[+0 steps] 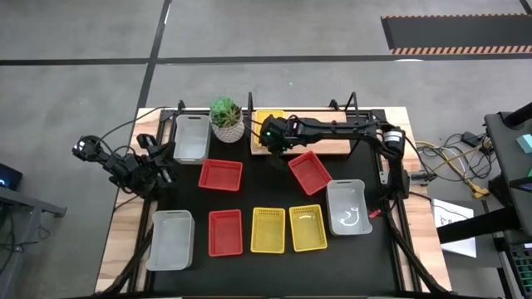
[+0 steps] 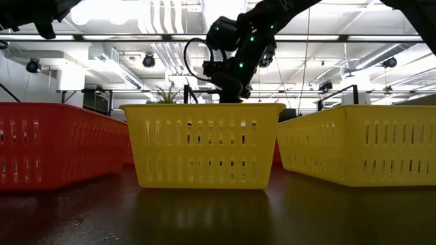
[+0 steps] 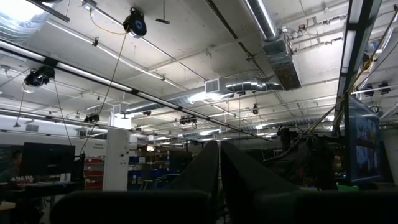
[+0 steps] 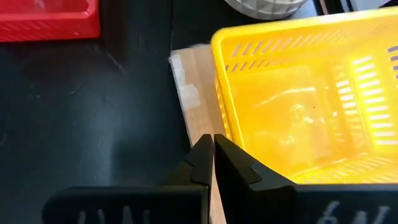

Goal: Stack baskets on shelf by color
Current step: Put the top yellow bin on the shelf, then put the top right red bin on the shelf, then stack the left yellow bin on top of the yellow bin on the shelf

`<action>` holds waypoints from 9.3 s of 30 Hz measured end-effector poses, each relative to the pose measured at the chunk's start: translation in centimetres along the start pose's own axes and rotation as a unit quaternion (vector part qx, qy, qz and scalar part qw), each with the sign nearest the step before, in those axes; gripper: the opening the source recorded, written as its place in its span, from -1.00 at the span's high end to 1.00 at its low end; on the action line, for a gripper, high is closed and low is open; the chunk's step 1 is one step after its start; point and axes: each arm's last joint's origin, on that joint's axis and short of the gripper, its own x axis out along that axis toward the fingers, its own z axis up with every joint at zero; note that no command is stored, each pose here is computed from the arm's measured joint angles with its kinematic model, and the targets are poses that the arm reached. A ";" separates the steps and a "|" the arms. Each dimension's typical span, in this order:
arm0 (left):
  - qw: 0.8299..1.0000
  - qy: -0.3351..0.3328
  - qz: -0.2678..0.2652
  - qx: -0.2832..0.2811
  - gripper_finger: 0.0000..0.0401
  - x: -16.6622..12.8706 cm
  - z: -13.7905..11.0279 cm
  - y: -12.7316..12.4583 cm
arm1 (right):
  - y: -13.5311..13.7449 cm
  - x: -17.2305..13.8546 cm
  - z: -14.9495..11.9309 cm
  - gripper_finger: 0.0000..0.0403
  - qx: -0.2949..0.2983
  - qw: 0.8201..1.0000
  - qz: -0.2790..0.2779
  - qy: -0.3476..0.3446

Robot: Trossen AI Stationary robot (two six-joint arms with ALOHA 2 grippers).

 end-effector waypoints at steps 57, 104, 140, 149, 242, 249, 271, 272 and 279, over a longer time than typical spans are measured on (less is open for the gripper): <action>0.972 -0.048 -0.152 -0.174 0.99 1.8 -0.3 -4.5 | 13.4 -8.3 -14.9 0.48 0.029 0.948 0.026 -0.316; 0.995 -0.076 -0.062 -0.009 0.99 4.7 0.8 -5.0 | 11.0 -4.5 -13.6 0.59 -0.186 0.958 0.082 0.205; 0.998 -0.043 -0.031 0.018 0.99 4.7 0.5 -4.9 | 4.5 -9.1 -4.7 0.96 -0.076 0.984 -0.021 0.159; 0.999 -0.041 -0.028 0.018 0.99 4.7 0.5 -4.9 | -0.1 -5.0 -4.7 0.96 -0.089 0.979 -0.029 0.180; 0.999 -0.040 -0.027 0.017 0.99 4.7 0.5 -4.8 | -13.8 -2.9 -6.7 0.96 0.103 0.980 -0.112 0.130; 0.999 -0.040 -0.027 0.017 0.99 4.7 0.5 -4.8 | -13.8 -2.9 -6.8 0.96 0.115 0.978 -0.114 0.130; 0.999 -0.040 -0.026 0.017 0.99 4.7 0.5 -4.8 | -13.6 -3.1 -7.0 0.96 0.136 0.971 -0.126 0.152; 0.999 -0.040 -0.026 0.017 0.99 4.7 0.5 -4.8 | -13.6 -3.2 -6.9 0.96 0.135 0.971 -0.127 0.150; 0.999 -0.040 -0.027 0.017 0.99 4.7 0.5 -4.8 | -12.4 -6.4 -5.1 0.96 0.131 0.976 -0.140 0.106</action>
